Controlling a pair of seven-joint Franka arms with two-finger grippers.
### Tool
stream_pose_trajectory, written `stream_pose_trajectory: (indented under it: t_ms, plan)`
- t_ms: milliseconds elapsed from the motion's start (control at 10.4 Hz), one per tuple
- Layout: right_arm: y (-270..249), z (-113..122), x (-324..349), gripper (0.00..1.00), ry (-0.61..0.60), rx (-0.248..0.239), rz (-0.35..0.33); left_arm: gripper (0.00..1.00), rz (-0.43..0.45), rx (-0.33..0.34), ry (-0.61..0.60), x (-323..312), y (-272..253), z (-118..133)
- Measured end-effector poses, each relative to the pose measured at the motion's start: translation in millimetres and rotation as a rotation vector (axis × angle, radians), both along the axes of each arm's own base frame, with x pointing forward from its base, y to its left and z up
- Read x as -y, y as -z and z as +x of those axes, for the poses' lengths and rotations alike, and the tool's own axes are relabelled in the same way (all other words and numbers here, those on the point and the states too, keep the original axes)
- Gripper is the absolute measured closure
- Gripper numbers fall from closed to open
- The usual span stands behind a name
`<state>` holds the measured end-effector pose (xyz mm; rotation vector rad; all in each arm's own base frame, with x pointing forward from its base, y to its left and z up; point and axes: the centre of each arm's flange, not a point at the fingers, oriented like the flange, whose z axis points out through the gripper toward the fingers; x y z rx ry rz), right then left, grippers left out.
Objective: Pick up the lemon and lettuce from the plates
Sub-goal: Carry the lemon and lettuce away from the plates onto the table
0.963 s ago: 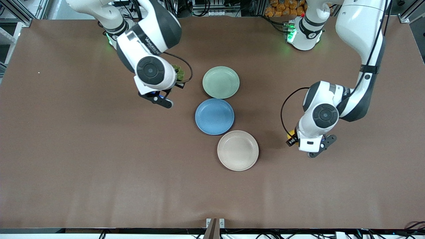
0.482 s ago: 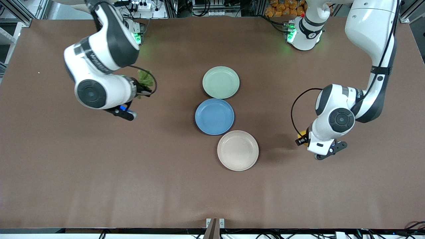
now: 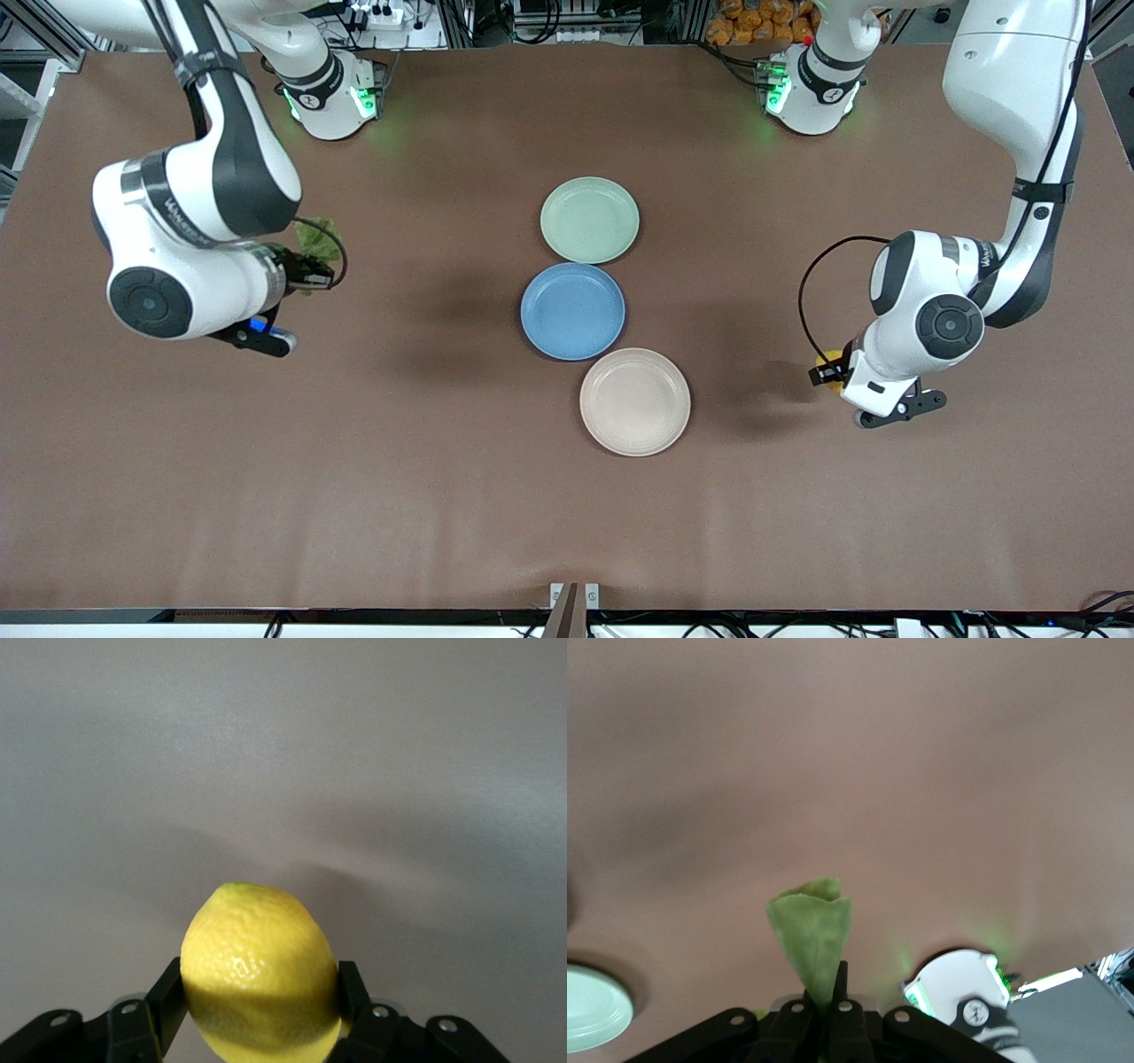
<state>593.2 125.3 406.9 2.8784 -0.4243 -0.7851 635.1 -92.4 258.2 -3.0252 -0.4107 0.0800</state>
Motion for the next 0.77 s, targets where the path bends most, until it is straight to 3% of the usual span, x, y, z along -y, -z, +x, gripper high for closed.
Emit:
stream_pose_trajectory:
  t_ms: [193, 385, 578, 771]
  plan:
    - [22.6, 14.4, 44.3, 0.98, -0.014, -0.001, 0.015, 0.28, -0.028, 0.026, 0.002, -4.8, 21.0, -13.5]
    - [41.7, 20.7, 57.0, 0.98, -0.016, 0.0, 0.007, 0.28, -0.036, 0.02, 0.086, -7.8, 25.3, -17.6]
    - [66.6, 24.1, 57.4, 0.98, -0.032, 0.036, 0.017, 0.28, -0.044, 0.013, 0.209, -24.2, 23.8, -15.8]
    - [99.7, 21.8, 79.7, 0.98, -0.039, 0.059, 0.042, 0.28, -0.047, 0.002, 0.251, -29.0, 26.9, -17.8]
